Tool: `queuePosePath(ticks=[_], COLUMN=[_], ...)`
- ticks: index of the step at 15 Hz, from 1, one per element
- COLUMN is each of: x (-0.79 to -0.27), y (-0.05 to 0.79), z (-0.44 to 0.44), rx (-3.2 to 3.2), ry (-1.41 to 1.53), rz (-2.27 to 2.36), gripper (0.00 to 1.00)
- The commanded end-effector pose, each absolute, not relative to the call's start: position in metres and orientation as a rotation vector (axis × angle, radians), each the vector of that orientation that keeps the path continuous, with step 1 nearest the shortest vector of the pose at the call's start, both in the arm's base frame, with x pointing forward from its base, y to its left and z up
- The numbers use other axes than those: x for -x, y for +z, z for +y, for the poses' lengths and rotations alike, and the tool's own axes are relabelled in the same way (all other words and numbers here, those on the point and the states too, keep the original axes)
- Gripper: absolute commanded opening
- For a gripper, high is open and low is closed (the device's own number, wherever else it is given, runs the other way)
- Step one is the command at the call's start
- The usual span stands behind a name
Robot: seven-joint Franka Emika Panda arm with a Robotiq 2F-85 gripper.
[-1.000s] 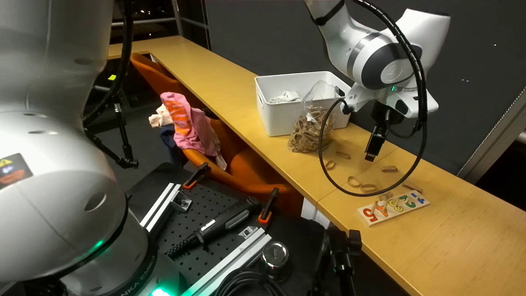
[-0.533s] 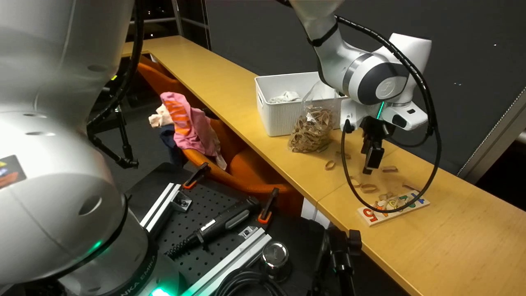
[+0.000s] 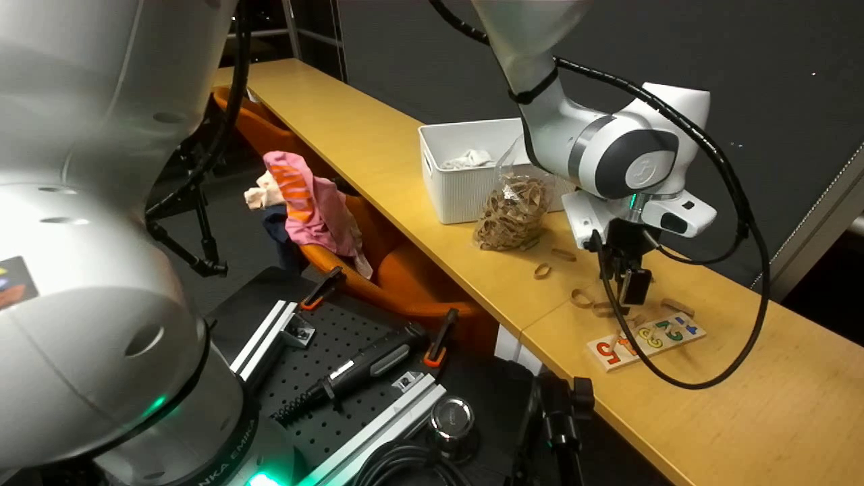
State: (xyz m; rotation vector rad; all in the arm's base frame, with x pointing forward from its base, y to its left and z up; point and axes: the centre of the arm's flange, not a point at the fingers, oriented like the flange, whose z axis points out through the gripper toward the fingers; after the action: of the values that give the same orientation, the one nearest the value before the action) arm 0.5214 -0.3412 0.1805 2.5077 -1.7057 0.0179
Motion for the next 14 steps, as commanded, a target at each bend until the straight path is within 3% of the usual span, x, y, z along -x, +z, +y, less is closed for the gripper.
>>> queuePosePath(ticks=[1,14], x=[-0.521,-0.524], y=[0.165,0.135], z=[-0.351,-0.318], rx=[-2.568,-2.761], ry=[0.093,0.408], rz=[-1.500,-0.882], gripper=[1.00,1.00])
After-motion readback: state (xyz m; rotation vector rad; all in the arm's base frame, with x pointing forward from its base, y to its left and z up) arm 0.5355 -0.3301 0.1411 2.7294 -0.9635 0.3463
